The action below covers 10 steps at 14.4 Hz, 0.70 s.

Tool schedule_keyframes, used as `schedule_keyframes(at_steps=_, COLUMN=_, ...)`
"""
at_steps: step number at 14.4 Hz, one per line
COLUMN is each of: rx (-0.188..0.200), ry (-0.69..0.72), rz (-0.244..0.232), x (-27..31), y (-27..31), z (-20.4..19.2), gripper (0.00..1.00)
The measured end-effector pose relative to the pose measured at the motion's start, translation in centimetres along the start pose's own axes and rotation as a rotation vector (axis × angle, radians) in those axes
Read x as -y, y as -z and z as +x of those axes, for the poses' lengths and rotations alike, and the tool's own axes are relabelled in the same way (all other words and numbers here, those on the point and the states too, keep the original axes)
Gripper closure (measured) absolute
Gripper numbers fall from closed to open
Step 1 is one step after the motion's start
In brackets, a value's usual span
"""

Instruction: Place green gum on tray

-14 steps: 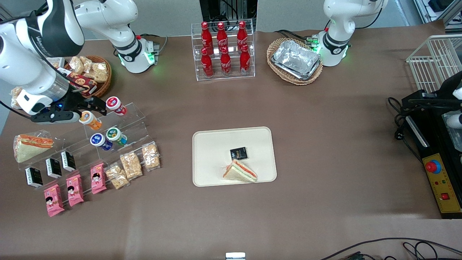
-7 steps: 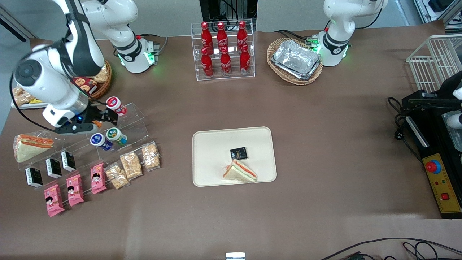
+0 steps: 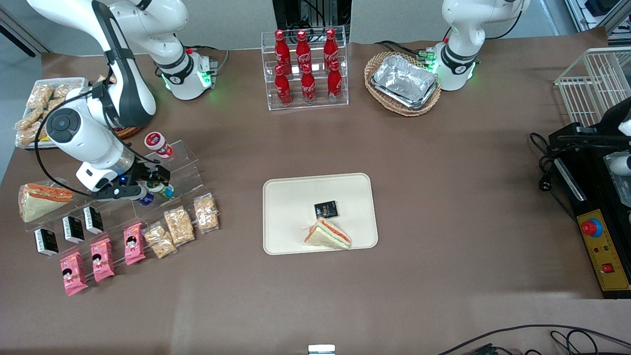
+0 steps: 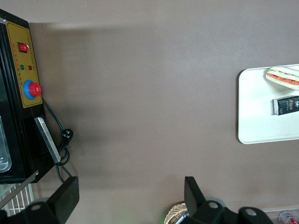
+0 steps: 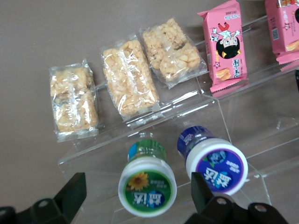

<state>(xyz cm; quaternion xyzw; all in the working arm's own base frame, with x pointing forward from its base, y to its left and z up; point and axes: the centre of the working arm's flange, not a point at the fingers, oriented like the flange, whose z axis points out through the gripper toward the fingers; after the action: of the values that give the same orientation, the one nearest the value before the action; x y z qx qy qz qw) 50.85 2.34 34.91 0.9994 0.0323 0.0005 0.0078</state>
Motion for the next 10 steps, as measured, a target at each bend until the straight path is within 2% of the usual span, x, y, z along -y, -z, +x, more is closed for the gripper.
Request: schedule_keyframes(at_steps=10, rx=0.012, ry=0.021, rz=-0.003, x=0.02, y=-1.32, z=0.19, gripper=0.00)
